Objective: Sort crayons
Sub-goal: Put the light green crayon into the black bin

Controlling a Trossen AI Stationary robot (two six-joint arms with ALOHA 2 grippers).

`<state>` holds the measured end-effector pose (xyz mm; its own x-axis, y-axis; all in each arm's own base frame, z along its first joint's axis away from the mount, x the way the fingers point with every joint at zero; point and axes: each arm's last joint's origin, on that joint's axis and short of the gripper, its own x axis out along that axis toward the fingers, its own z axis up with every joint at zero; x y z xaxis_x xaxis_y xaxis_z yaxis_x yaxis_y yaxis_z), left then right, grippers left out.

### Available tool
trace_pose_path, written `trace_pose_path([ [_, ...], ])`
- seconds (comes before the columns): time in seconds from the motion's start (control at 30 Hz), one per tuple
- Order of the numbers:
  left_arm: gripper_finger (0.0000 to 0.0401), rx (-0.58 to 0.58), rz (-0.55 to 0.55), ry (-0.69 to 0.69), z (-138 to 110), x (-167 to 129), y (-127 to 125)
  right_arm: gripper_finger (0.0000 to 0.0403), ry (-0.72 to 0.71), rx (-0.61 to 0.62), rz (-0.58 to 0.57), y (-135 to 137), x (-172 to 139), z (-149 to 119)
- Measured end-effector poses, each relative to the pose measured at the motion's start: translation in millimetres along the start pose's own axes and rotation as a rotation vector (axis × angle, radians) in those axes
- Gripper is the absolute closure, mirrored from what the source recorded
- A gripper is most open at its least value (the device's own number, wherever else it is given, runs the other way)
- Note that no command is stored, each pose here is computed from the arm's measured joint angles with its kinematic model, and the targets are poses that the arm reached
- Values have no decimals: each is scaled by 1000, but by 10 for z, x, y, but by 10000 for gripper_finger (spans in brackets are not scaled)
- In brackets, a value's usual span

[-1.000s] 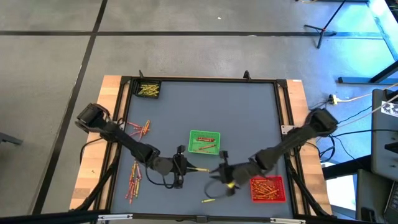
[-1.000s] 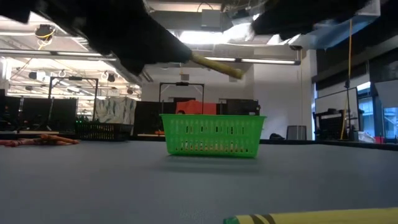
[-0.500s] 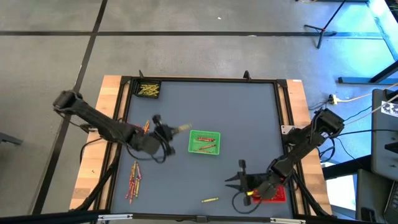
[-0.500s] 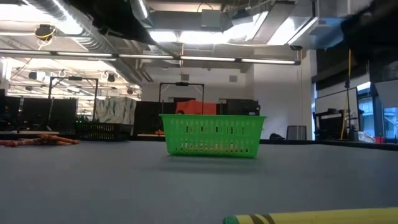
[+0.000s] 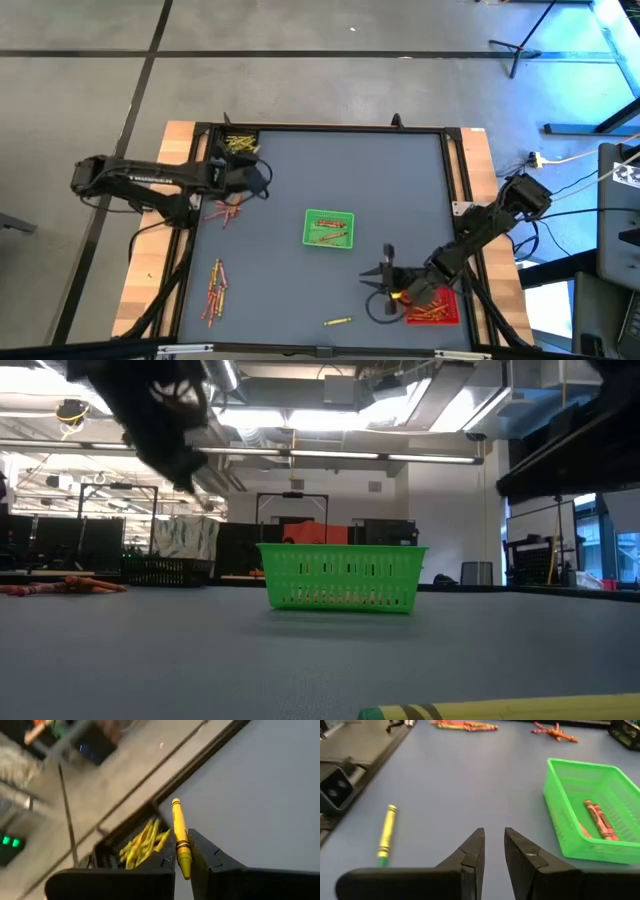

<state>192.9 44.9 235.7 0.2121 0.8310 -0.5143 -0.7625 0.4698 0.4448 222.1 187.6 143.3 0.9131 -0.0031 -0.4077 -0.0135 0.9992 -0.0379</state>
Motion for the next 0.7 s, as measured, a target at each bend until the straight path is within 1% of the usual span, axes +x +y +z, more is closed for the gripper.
trace_pose_path([
  [0.17,391,-47,73,114,-114,273,160,331,48,-14,-29,-109,72,-17],
  [0.33,389,-108,124,193,-229,483,295,331,65,9,-65,-194,125,-14],
  [0.5,379,-184,180,218,-301,651,416,331,67,-8,-78,-229,147,-6],
  [0.63,365,-227,173,225,-330,764,498,331,69,-10,-84,-245,157,-3],
  [0.7,351,-242,170,229,-333,805,542,331,69,-11,-84,-246,157,-4],
])
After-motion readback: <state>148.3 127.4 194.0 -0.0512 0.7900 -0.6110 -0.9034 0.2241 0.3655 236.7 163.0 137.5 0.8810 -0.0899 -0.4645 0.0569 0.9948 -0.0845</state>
